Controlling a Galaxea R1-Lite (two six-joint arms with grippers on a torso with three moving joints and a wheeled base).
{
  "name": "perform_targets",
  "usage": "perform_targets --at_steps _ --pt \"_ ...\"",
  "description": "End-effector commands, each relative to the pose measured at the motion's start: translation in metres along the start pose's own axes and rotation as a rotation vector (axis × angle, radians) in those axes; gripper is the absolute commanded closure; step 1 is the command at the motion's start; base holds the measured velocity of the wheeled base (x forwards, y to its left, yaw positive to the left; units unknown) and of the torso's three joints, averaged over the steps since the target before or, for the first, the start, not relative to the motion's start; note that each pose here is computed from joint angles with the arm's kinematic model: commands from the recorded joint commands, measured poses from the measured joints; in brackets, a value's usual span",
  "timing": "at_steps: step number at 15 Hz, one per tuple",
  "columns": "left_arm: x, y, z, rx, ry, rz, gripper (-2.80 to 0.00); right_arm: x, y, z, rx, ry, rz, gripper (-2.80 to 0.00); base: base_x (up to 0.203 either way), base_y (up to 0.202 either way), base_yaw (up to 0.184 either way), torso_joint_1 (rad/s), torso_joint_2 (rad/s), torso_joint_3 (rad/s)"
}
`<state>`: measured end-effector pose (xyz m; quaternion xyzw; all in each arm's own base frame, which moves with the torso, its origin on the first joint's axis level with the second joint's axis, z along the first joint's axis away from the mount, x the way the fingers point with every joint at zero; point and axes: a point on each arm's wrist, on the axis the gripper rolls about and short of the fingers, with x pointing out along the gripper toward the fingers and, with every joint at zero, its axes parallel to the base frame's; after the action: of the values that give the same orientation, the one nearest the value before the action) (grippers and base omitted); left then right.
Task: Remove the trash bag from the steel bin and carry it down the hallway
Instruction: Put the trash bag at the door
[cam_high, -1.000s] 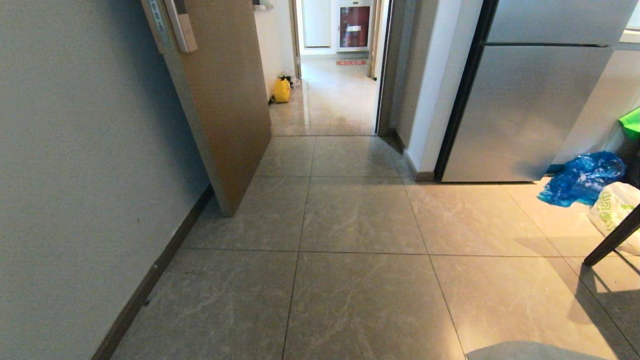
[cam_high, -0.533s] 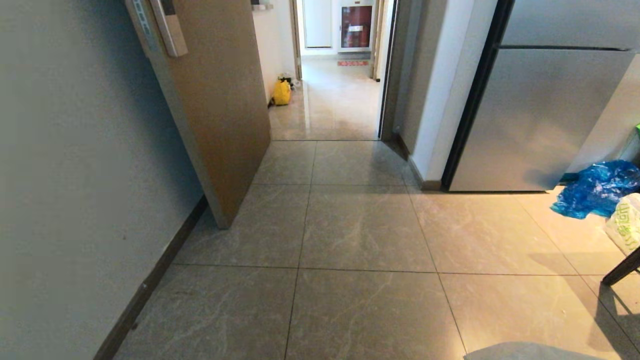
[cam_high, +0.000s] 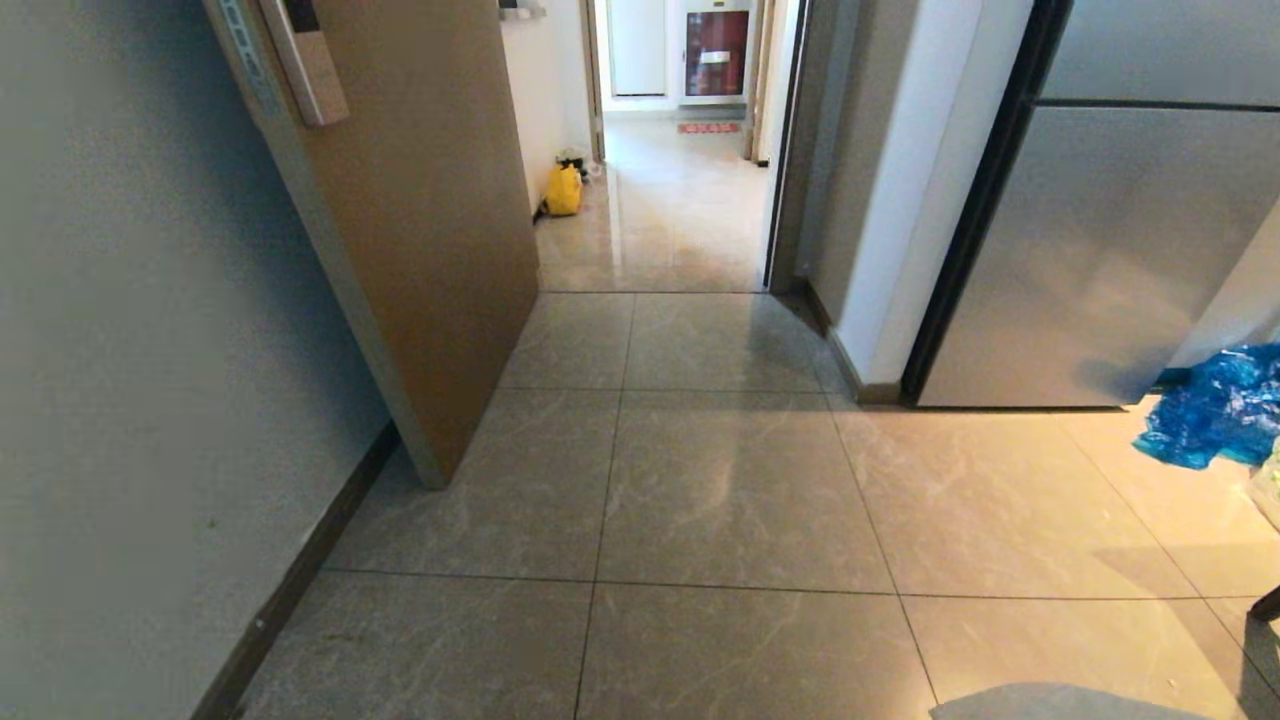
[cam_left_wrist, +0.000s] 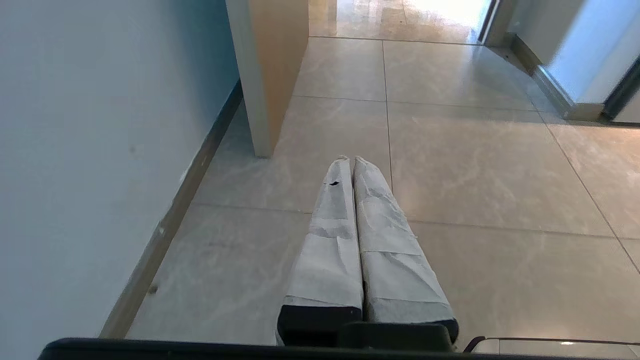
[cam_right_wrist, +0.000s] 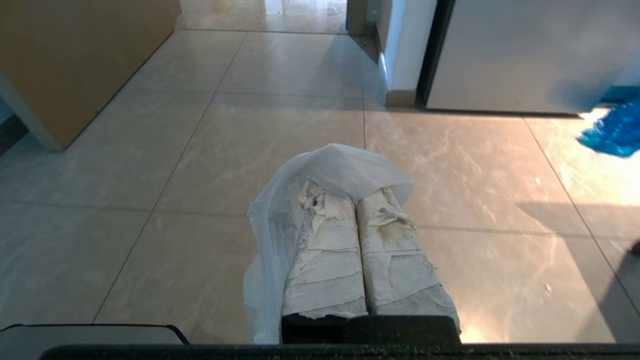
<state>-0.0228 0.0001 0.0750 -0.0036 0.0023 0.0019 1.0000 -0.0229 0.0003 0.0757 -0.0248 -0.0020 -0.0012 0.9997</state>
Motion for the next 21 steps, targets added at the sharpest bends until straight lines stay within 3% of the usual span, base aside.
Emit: perform_targets --at_steps 1,21 --pt "0.0000 0.0000 0.0000 0.000 0.000 0.001 0.00 0.0001 0.0000 0.0001 -0.001 0.001 0.001 0.00 0.192 0.000 0.000 -0.001 0.00 0.002" --pt "0.0000 0.0000 0.0000 0.000 0.000 0.001 0.00 0.0001 0.0000 0.0001 -0.001 0.001 0.001 0.00 0.193 0.000 0.001 0.002 0.00 0.002"
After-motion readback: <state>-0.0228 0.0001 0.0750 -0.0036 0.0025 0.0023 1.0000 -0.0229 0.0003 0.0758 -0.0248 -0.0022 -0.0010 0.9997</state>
